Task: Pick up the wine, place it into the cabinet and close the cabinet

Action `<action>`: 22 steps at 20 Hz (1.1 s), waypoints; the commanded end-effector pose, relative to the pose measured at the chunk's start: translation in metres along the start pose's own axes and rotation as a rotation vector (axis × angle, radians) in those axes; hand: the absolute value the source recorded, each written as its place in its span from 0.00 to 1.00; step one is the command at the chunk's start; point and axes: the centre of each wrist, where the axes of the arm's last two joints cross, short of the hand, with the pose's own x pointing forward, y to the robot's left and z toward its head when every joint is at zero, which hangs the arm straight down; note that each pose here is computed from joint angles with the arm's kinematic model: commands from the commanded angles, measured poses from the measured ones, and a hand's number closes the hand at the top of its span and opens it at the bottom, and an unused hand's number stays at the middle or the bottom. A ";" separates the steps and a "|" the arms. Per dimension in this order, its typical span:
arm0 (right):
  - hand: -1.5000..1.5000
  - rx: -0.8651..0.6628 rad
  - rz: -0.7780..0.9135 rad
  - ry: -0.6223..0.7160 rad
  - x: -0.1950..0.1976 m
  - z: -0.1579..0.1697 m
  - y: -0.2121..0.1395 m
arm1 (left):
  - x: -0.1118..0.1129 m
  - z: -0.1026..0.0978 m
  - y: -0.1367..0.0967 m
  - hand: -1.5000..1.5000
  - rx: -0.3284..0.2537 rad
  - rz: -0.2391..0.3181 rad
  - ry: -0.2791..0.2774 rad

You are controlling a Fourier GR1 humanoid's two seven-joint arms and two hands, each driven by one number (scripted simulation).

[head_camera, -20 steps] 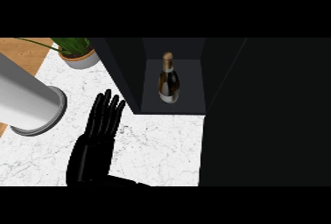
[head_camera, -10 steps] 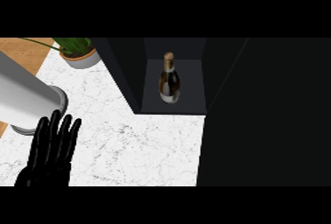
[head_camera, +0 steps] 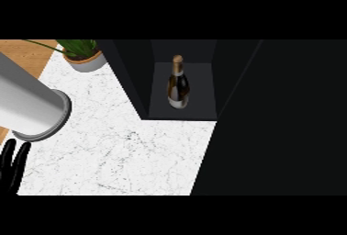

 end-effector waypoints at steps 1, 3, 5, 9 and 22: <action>1.00 -0.021 0.052 -0.046 0.030 0.004 0.025 | 0.008 0.016 0.021 0.00 0.006 0.008 -0.011; 1.00 0.008 0.083 -0.069 0.025 -0.021 0.036 | 0.025 0.013 0.029 0.00 -0.011 0.002 -0.007; 1.00 -0.004 0.118 -0.086 0.027 -0.033 0.049 | 0.028 0.014 0.037 0.00 -0.002 -0.006 -0.018; 1.00 -0.017 0.189 -0.101 0.035 -0.053 0.059 | 0.040 0.017 0.053 0.00 -0.009 -0.013 -0.029; 1.00 -0.184 0.247 -0.071 0.043 -0.179 0.028 | 0.071 0.002 0.083 0.00 -0.050 0.010 -0.014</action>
